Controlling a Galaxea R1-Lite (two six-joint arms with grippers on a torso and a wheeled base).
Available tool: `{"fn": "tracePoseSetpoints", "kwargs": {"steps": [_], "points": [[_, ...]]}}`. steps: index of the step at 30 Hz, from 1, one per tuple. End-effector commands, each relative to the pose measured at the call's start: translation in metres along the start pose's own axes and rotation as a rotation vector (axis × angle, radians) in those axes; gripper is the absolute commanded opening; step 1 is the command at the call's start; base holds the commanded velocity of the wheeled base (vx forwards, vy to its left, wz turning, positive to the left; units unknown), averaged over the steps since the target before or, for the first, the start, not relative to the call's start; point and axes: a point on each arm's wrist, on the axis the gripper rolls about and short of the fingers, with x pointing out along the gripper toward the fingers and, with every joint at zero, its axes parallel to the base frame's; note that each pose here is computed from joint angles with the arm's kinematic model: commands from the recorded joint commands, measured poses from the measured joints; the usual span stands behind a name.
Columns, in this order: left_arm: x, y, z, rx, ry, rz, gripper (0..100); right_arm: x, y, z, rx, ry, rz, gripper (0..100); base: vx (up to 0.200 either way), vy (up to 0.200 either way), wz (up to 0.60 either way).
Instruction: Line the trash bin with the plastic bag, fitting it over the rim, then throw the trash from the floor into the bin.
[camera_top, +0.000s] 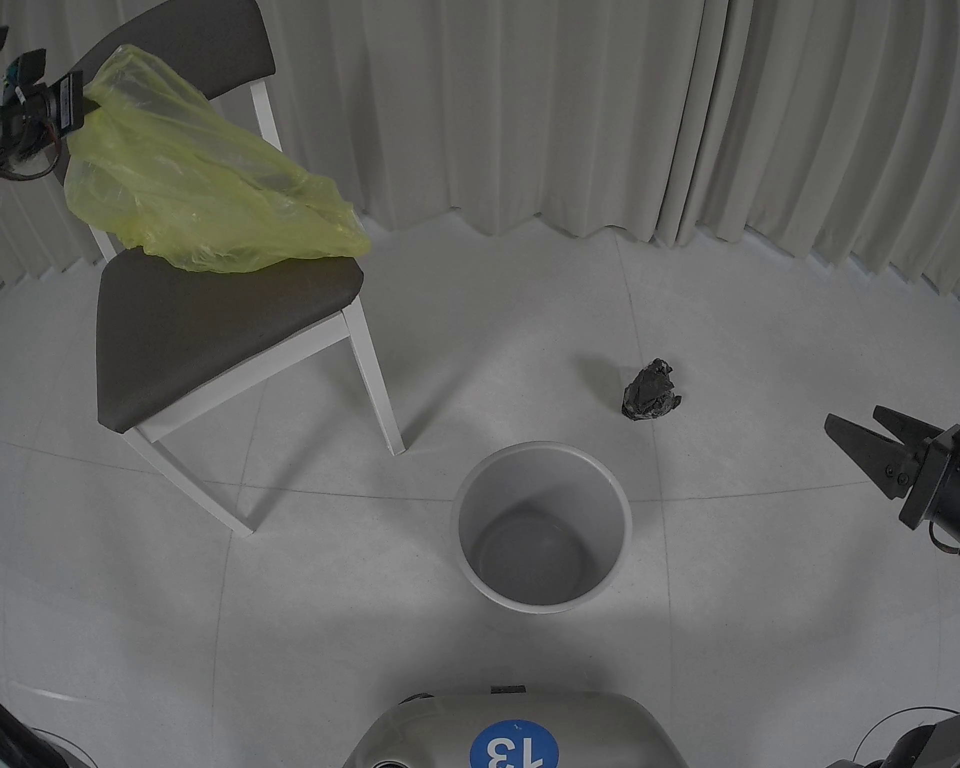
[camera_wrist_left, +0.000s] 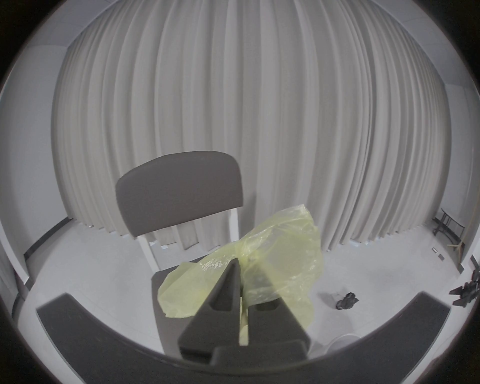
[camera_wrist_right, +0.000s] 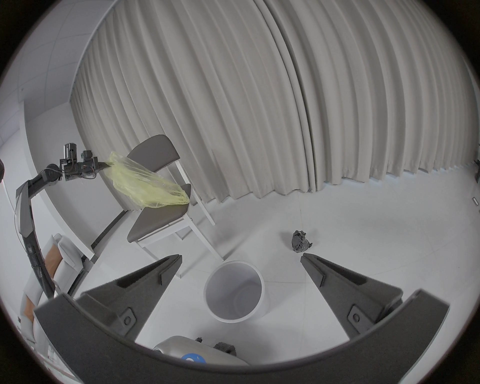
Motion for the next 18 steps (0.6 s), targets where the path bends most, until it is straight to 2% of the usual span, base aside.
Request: {"fn": "tracePoseSetpoints", "kwargs": {"steps": [1,9,18], "points": [[-0.001,-0.013,0.004,-0.005,-0.009,-0.049,0,0.007,0.004,-0.005,-0.003,0.034,0.013,100,0.0,0.0,0.0],[-0.001,-0.027,0.002,-0.013,0.012,-0.103,0,0.009,0.005,-0.003,0.028,0.016,0.021,100,0.0,0.0,0.0],[-0.024,-0.059,0.014,-0.041,-0.028,-0.247,0,0.011,0.007,-0.005,0.039,0.03,0.034,100,0.0,0.0,0.0]]}}
